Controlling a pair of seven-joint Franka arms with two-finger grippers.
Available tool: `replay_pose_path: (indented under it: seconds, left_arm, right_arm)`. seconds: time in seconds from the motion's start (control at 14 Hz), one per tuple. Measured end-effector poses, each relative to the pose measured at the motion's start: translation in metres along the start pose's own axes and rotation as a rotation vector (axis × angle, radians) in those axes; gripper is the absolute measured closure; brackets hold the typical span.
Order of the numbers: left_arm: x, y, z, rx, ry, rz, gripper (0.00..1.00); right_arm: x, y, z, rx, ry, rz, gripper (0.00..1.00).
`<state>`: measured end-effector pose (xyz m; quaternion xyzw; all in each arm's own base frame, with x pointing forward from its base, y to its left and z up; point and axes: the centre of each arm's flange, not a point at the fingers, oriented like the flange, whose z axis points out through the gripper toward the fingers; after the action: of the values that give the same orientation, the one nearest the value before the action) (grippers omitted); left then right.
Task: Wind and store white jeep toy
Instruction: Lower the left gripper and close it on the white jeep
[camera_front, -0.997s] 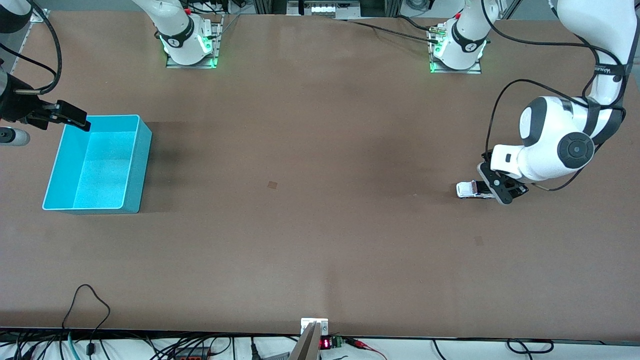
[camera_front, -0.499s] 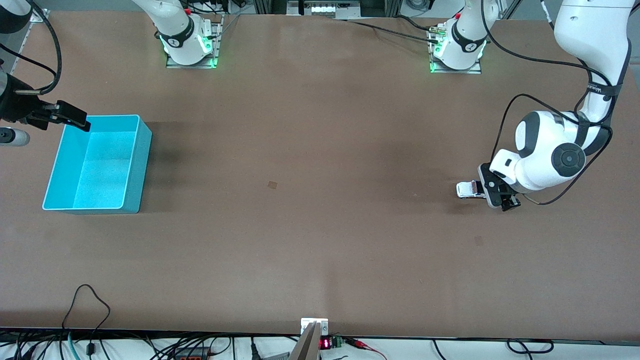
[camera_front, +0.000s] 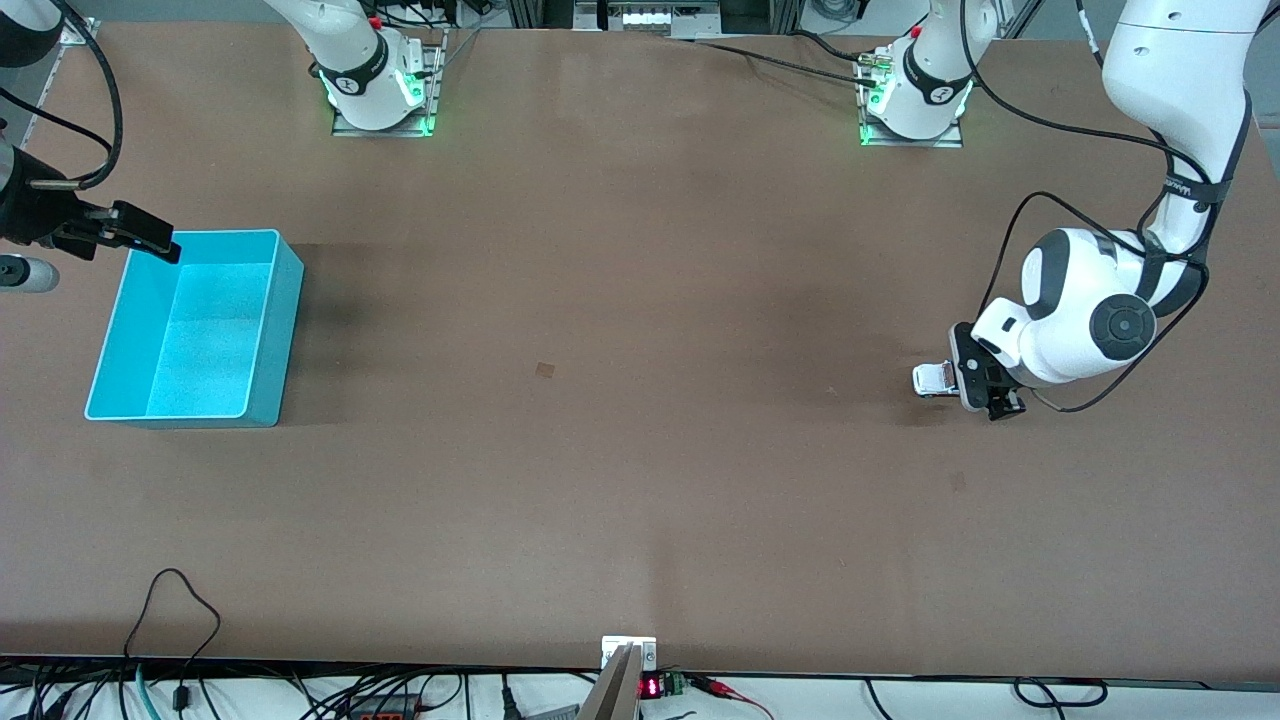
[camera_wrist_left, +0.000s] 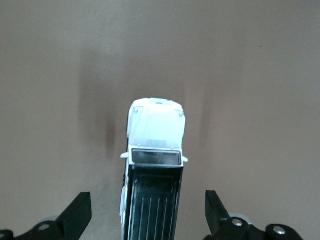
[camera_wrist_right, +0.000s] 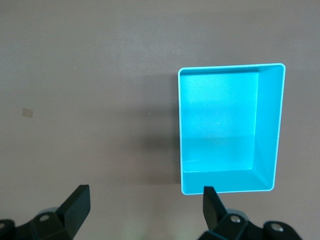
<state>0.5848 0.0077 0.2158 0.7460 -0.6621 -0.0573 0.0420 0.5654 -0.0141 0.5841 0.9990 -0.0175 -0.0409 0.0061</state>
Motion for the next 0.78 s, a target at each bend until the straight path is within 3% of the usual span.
replay_pose_path:
  seconds: [0.36, 0.78]
  left_arm:
    - [0.002, 0.003, 0.005, 0.017, 0.004, 0.094, 0.00]
    - [-0.004, 0.013, 0.024, 0.010, 0.010, 0.098, 0.00]
  right_arm:
    - [0.000, 0.000, 0.001, 0.003, -0.001, 0.000, 0.00]
    - [0.003, -0.002, 0.005, 0.018, -0.008, 0.000, 0.00]
